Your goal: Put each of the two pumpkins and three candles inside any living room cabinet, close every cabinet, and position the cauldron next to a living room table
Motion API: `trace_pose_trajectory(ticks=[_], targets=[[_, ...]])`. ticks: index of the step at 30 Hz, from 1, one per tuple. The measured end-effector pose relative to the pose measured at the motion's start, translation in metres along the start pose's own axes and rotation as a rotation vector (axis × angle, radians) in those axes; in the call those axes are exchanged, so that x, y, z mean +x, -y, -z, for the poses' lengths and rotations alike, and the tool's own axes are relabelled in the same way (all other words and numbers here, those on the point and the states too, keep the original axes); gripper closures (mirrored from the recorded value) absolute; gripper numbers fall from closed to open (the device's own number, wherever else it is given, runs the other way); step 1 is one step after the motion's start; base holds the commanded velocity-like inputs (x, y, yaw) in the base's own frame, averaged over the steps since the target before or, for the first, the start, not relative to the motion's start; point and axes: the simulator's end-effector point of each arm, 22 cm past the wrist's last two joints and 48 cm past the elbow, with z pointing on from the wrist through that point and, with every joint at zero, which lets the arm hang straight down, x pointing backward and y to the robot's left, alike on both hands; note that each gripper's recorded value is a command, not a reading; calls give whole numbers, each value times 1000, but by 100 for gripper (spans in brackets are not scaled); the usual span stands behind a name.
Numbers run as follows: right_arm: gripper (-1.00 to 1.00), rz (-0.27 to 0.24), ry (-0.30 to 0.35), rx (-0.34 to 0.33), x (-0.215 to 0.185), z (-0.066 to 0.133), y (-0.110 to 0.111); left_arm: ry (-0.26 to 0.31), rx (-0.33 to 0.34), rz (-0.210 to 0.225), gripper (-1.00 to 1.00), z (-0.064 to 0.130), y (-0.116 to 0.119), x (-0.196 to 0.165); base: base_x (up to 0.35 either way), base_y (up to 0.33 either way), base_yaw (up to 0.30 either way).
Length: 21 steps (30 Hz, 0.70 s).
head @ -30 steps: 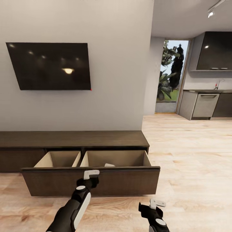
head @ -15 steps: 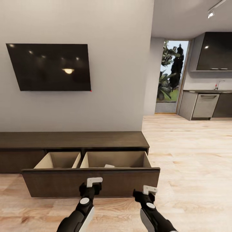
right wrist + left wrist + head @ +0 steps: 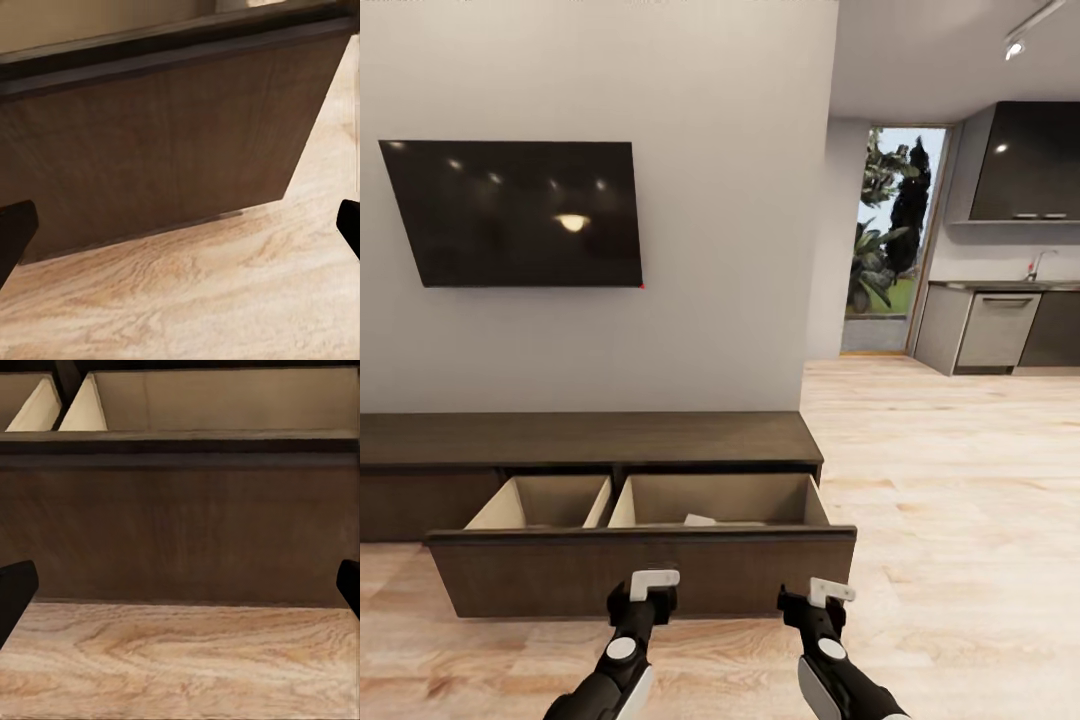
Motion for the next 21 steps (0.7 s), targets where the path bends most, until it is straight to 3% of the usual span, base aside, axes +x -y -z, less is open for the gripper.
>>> trace_pose_trajectory(ticks=[4, 12, 17, 21], targets=[[-100, 8, 4, 15, 9, 6, 7, -97, 51, -27, -100, 3, 5, 42, 0, 0, 0], [-100, 21, -23, 30, 13, 14, 13, -138, 59, -38, -100, 9, 2, 54, 0, 0, 0], [-100, 31, -31, 30, 7, 18, 13, -125, 55, -30, -100, 12, 0, 43, 0, 0, 0], [-100, 99, -49, 9, 12, 25, 8, -118, 51, -23, -100, 14, -2, 33, 0, 0, 0]])
